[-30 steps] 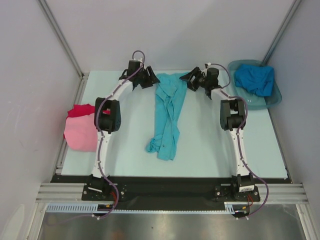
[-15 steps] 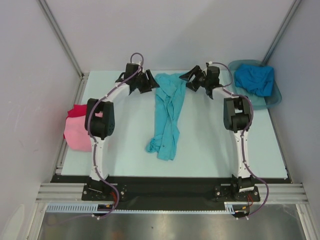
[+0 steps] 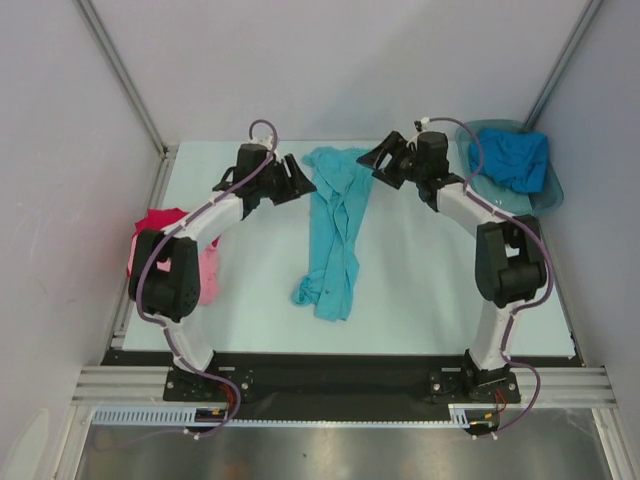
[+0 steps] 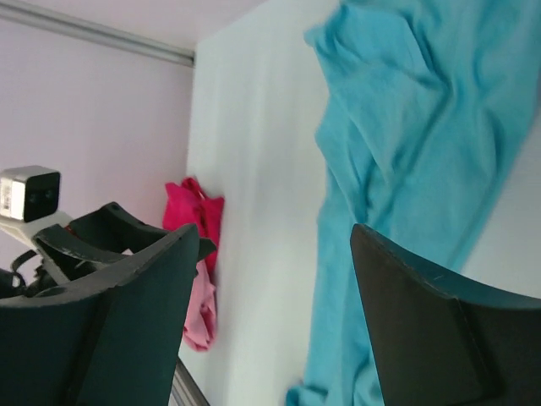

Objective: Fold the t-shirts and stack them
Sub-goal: Fold the tshirt

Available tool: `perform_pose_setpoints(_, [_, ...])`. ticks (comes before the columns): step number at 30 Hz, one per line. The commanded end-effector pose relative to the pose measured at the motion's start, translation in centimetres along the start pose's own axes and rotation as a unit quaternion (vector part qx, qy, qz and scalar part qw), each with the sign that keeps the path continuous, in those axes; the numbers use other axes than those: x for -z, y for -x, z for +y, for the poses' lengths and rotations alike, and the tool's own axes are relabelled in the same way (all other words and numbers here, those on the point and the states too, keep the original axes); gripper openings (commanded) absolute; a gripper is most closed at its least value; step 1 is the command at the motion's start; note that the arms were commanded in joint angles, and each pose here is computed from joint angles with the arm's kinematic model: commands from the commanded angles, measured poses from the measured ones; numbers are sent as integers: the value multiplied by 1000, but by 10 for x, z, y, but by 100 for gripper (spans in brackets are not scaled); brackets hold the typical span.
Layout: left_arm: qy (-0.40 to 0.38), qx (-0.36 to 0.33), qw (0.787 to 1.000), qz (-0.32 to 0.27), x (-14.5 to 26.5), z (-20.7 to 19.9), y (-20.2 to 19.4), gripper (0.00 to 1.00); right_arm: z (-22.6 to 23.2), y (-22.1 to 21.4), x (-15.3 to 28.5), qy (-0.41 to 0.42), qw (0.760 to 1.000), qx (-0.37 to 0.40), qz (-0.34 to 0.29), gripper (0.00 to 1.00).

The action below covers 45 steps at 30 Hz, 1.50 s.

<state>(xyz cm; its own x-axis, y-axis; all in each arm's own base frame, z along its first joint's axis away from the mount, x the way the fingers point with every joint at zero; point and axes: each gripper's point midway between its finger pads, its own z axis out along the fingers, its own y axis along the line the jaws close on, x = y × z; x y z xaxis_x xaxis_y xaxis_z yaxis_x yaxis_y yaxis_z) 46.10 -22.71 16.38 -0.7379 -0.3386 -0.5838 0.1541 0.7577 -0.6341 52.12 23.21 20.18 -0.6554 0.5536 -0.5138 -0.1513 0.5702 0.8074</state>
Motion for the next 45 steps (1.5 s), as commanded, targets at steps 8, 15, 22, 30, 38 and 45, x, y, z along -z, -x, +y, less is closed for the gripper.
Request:
perform_pose_setpoints(8, [-25, -35, 999, 8, 64, -41, -109, 64, -10, -94, 74, -59, 998, 27, 21, 77])
perform_pose_setpoints(15, [-23, -62, 998, 3, 99, -33, -163, 64, -22, -166, 112, -63, 995, 42, 63, 69])
perform_pose_setpoints(22, [-51, -85, 995, 3, 135, -34, -213, 63, -20, -190, 121, -62, 993, 62, 78, 60])
perform_pose_setpoints(30, [-63, -97, 993, 16, 152, -12, -253, 64, -15, -216, 100, -58, 988, 80, 119, 51])
perform_pose_setpoints(38, [-69, -90, 993, 16, 170, 4, -272, 63, -15, -222, 78, -68, 984, 96, 137, 51])
perform_pose_setpoints(45, [-79, -87, 993, 6, 180, 3, -268, 63, -16, -229, 70, -69, 982, 95, 146, 47])
